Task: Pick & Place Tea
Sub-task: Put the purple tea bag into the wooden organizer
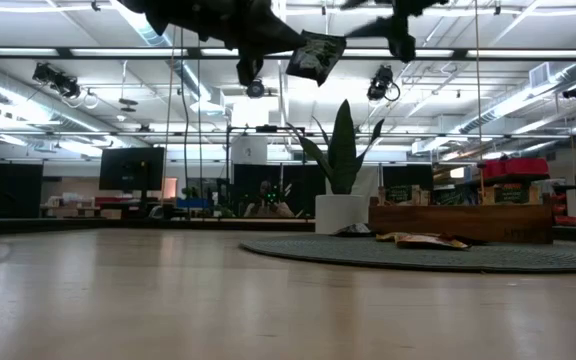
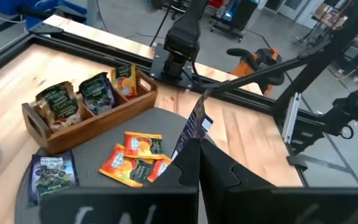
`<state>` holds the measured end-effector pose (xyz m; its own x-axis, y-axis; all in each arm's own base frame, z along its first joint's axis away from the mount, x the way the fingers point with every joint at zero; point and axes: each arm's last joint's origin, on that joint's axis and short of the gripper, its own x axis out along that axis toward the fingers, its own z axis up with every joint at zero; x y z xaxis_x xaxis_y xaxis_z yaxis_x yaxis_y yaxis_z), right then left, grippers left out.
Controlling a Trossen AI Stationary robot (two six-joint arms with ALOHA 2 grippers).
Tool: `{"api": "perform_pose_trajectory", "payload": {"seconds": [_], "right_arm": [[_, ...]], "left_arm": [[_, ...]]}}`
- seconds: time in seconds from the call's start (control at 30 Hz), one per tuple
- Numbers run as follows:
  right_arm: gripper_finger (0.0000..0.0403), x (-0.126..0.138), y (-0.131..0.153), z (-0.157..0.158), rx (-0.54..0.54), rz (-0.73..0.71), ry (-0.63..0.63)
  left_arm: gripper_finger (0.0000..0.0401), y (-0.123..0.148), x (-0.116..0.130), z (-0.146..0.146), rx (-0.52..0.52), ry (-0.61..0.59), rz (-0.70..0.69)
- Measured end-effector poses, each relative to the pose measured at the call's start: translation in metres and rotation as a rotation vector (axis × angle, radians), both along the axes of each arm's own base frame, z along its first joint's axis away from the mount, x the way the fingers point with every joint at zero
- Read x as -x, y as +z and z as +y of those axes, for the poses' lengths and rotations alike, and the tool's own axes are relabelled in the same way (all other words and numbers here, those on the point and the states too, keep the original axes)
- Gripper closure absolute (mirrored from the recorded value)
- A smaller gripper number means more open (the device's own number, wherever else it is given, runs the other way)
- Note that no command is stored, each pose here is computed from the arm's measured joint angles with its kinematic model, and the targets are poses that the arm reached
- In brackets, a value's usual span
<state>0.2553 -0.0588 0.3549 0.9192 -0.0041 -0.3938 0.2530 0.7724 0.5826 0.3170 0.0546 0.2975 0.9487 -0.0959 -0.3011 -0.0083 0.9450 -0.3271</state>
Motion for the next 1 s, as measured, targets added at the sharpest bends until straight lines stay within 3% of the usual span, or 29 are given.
{"api": "perform_pose_trajectory", "payload": {"seconds": [0.17, 0.3, 0.43, 0.53, 0.73, 0.9, 1.0], "right_arm": [[0.0229, 0.005, -0.010, -0.004, -0.179, 0.110, -0.107], [0.0229, 0.003, -0.011, -0.001, -0.306, 0.106, -0.059], [0.0230, -0.005, 0.001, 0.008, -0.157, -0.033, 0.120], [0.0230, -0.008, 0.001, 0.014, -0.065, -0.037, 0.133], [0.0230, -0.023, -0.017, 0.020, -0.039, 0.046, 0.147], [0.0230, -0.030, -0.020, 0.036, 0.091, 0.056, 0.128], [0.0230, -0.028, -0.024, 0.037, 0.115, 0.098, 0.097]], "left_arm": [[0.0399, 0.000, 0.000, -0.001, 0.012, 0.000, -0.001], [0.0399, 0.004, -0.002, -0.001, 0.028, 0.011, -0.044], [0.0399, 0.006, -0.002, -0.002, 0.029, 0.008, -0.064], [0.0399, 0.007, -0.002, -0.003, 0.030, 0.002, -0.069], [0.0399, 0.009, -0.003, -0.003, 0.033, -0.022, -0.088], [0.0399, 0.008, -0.003, -0.004, 0.039, -0.042, -0.087], [0.0399, 0.008, -0.003, -0.004, 0.043, -0.056, -0.086]]}}
